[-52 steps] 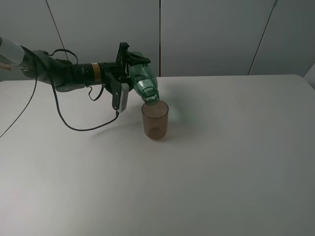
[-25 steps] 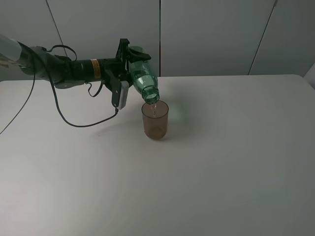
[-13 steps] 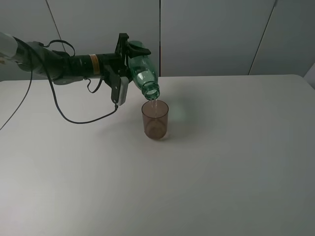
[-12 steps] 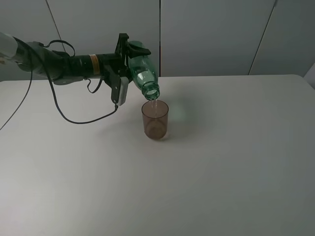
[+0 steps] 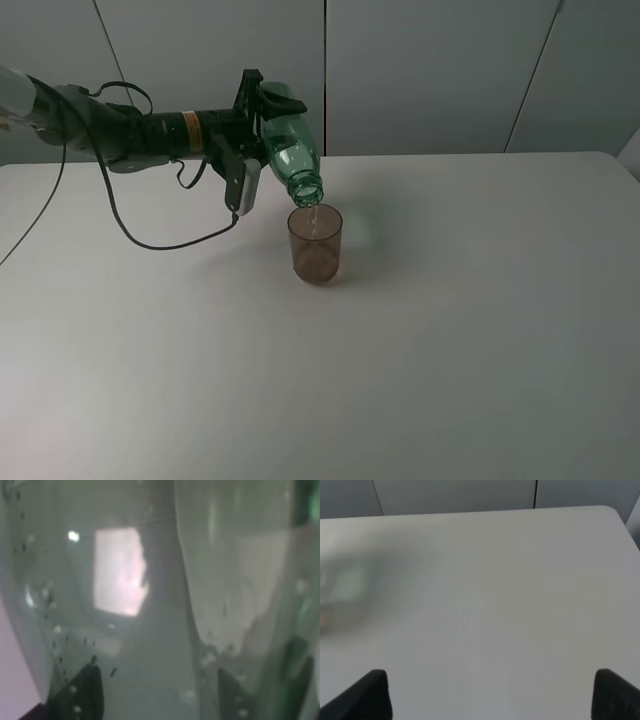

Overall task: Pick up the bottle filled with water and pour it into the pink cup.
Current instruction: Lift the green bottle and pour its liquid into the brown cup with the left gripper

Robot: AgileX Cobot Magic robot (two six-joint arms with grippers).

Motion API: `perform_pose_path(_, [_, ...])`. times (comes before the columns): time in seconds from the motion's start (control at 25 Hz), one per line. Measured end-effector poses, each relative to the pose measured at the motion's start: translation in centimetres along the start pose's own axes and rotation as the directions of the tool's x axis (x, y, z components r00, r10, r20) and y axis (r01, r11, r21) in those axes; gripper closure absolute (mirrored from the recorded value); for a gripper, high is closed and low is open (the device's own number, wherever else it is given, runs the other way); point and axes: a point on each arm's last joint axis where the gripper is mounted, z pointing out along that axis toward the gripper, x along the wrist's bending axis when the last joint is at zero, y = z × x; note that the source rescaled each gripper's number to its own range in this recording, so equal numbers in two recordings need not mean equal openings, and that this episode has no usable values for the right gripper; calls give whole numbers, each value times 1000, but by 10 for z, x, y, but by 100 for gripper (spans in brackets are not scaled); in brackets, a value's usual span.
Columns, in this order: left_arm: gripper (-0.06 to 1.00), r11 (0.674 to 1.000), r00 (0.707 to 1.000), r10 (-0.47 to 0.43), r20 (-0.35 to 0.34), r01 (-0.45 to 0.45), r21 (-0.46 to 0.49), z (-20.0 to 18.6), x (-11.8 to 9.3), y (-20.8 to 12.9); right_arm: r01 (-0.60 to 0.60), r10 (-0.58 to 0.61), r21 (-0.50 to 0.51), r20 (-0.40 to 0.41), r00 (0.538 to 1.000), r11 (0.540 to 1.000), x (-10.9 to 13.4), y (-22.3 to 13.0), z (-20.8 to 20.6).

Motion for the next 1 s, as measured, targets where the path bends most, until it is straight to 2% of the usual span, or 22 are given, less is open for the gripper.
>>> perform_pose_path(0.4, [94,1000,1000,28,-2,-28,4,0,0,0,0,0,0,0,1000,1000,0,0,0])
perform_pose_path(1.0, [94,995,995,96,-29,-96,8,2,15,2,0,0,0,0,1000,1000,0,0,0])
